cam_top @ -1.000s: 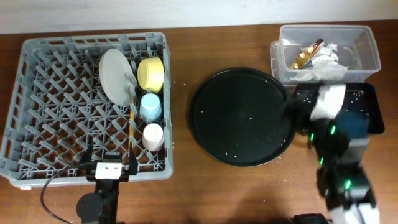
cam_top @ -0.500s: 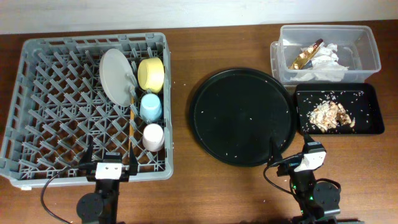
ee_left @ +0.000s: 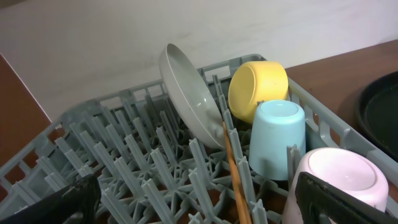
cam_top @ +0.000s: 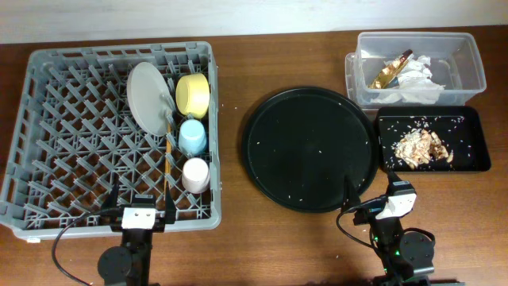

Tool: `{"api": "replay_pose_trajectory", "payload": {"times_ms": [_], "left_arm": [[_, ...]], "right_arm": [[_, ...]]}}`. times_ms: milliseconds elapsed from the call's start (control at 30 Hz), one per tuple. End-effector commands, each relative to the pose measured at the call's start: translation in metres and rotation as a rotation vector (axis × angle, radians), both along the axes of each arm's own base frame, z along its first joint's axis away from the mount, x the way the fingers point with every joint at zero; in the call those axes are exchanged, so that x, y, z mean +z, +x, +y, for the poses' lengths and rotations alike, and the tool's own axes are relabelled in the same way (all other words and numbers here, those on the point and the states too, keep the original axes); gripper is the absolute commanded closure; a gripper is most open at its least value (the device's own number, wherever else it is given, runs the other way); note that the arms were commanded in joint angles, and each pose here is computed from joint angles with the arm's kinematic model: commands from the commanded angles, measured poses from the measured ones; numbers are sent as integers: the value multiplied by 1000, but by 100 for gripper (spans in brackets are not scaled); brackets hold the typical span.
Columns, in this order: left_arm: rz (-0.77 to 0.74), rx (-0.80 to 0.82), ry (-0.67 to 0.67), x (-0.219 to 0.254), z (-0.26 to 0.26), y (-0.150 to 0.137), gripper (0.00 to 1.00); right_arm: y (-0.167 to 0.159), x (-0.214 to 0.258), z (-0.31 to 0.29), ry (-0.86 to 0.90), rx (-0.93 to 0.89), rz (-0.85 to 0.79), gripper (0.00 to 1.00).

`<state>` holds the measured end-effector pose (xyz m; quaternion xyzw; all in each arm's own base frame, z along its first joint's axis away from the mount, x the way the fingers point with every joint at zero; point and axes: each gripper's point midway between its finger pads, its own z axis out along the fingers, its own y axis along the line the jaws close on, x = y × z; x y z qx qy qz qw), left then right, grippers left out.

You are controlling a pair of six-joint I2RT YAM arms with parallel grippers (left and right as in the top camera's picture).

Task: Sort waste into correct bins and load items into the dishwasher rack

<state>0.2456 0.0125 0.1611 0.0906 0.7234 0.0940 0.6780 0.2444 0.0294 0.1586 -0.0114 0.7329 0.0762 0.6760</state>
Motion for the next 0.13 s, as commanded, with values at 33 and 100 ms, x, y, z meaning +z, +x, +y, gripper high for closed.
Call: {"api": "replay_pose_trajectory", "payload": {"times_ms": [33, 100], "left_arm": [[1, -16, 7, -1, -3, 0, 0], [1, -16, 7, -1, -3, 0, 0]], "right_arm": [[0, -2, 2, 3, 9, 0, 2], [0, -2, 2, 3, 9, 0, 1]]}}
